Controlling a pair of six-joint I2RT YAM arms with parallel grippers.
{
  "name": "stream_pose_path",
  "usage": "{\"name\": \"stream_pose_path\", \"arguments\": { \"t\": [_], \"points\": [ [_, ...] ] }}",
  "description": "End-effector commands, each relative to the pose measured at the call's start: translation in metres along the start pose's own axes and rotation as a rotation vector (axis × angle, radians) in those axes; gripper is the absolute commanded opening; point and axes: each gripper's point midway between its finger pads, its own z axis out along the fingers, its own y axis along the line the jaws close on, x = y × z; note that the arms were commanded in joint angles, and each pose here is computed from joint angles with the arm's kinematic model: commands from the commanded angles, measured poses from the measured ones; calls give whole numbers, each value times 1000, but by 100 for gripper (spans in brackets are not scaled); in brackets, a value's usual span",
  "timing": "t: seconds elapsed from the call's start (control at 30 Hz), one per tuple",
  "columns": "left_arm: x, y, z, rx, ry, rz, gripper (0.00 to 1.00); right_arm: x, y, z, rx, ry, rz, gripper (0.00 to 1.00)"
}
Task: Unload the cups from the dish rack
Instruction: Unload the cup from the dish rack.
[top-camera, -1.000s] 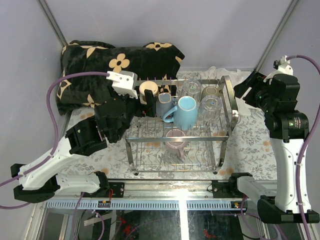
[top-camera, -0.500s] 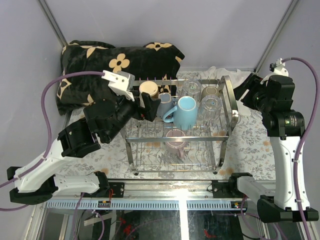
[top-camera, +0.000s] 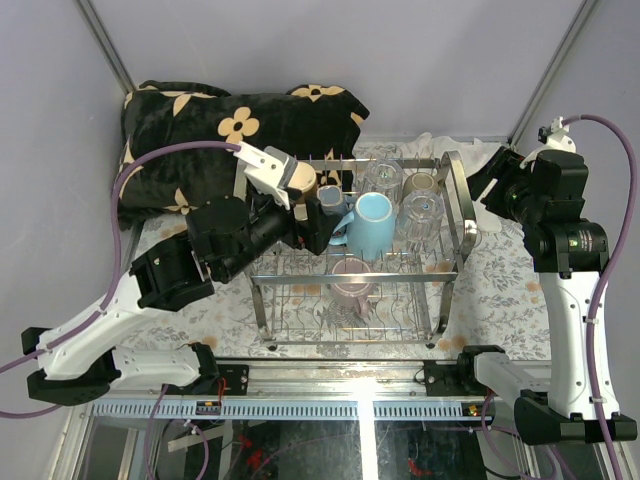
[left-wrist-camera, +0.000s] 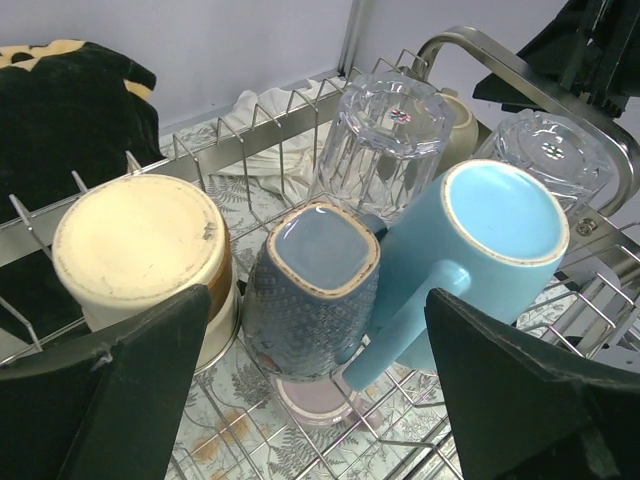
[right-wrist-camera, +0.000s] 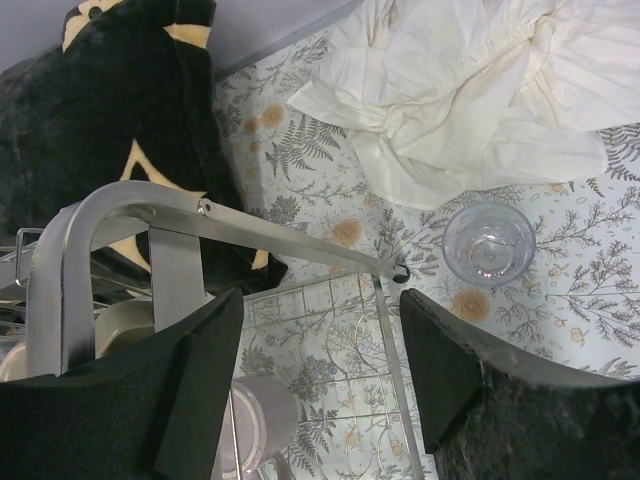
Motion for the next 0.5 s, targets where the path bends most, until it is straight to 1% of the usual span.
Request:
{"name": "stream_pose_path", "arguments": {
  "t": [0.0, 0.27, 0.33, 0.4, 0.47],
  "points": [
    [-12, -7, 7, 33, -51, -4, 87, -6, 9, -1, -42, -22, 1, 71],
    [-5, -5, 18, 5, -64, -8, 85, -6, 8, -4, -39, -29, -2, 71],
    [-3, -3, 21, -13, -62, -9, 82, -6, 8, -4, -39, -29, -1, 71],
    [-2, -1, 23, -22, -63, -13, 77, -6, 7, -4, -37, -29, -3, 71],
    [0, -2, 24, -22, -64, -16, 77, -5, 7, -3, -36, -26, -2, 71]
  ]
}}
